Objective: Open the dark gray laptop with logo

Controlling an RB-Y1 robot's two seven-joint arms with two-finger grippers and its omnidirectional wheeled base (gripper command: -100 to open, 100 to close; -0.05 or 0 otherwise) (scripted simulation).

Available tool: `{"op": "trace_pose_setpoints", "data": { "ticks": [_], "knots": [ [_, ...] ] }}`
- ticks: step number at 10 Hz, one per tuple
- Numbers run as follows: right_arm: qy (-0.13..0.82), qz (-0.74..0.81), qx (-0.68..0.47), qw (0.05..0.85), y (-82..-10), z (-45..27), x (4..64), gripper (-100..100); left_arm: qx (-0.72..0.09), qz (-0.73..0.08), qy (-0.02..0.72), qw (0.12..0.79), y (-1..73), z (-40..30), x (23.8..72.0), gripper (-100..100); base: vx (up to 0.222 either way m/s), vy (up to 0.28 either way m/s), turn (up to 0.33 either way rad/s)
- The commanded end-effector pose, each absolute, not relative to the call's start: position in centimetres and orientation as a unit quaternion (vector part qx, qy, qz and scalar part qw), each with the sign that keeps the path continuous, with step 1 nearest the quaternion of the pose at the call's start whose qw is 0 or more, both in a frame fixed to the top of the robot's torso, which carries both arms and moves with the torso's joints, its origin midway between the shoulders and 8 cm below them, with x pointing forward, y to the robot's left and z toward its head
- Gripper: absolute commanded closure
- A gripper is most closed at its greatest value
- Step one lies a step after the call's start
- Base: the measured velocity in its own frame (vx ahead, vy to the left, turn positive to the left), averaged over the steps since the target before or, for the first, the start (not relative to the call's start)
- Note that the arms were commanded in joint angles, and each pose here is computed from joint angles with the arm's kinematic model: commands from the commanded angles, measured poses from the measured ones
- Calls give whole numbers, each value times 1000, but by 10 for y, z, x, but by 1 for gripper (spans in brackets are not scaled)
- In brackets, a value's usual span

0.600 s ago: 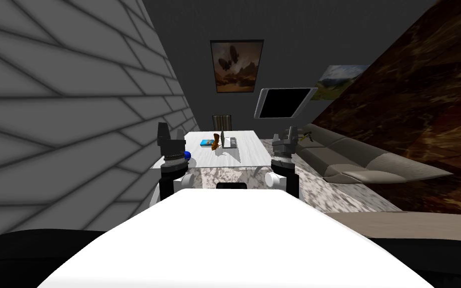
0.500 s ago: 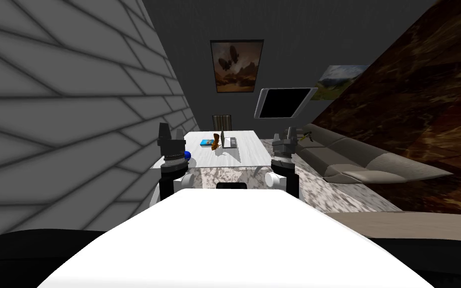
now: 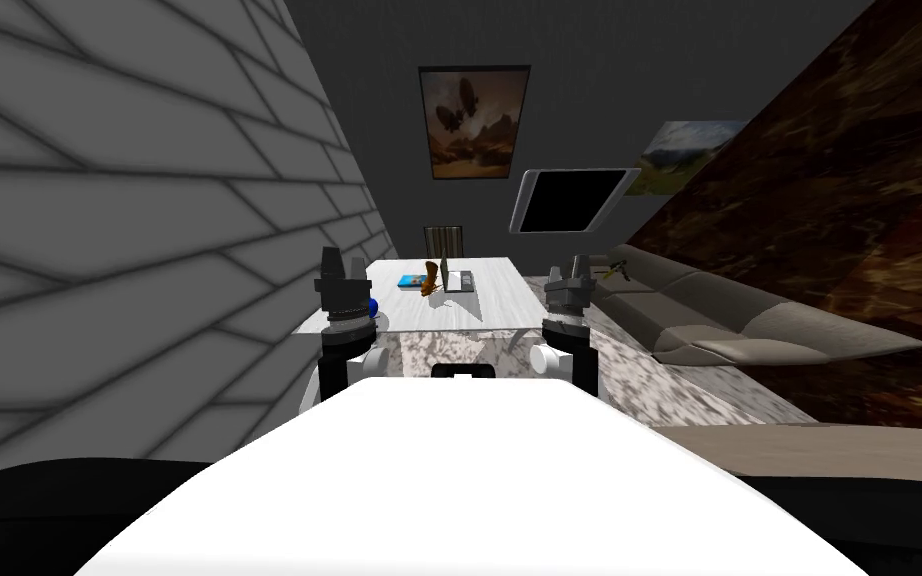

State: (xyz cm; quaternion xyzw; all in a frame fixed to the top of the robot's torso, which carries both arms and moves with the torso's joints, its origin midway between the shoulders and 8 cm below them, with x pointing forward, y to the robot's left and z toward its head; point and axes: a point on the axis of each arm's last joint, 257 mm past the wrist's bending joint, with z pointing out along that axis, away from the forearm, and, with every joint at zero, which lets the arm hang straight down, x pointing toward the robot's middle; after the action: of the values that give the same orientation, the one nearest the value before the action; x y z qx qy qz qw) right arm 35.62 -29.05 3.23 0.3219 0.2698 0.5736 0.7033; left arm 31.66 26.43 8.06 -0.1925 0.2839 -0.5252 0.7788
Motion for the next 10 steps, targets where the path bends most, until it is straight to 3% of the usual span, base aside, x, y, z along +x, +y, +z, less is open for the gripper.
{"op": "trace_pose_setpoints", "data": {
  "ticks": [1, 3, 4, 10],
  "knots": [
    [270, 574, 322, 703, -290, 32, 356, 0, -193, -525, 284, 779, 264, 81, 317, 0, 0, 0, 0],
    [270, 574, 322, 703, -290, 32, 356, 0, -192, -525, 284, 779, 264, 81, 317, 0, 0, 0, 0],
    [290, 568, 311, 705, -287, 29, 360, -100, -192, -525, 284, 779, 264, 81, 317, 0, 3, 14, 43],
    [403, 500, 272, 717, -285, -11, 385, -100, -193, -525, 284, 779, 264, 80, 317, 0, -4, 60, 103]
  ]
}}
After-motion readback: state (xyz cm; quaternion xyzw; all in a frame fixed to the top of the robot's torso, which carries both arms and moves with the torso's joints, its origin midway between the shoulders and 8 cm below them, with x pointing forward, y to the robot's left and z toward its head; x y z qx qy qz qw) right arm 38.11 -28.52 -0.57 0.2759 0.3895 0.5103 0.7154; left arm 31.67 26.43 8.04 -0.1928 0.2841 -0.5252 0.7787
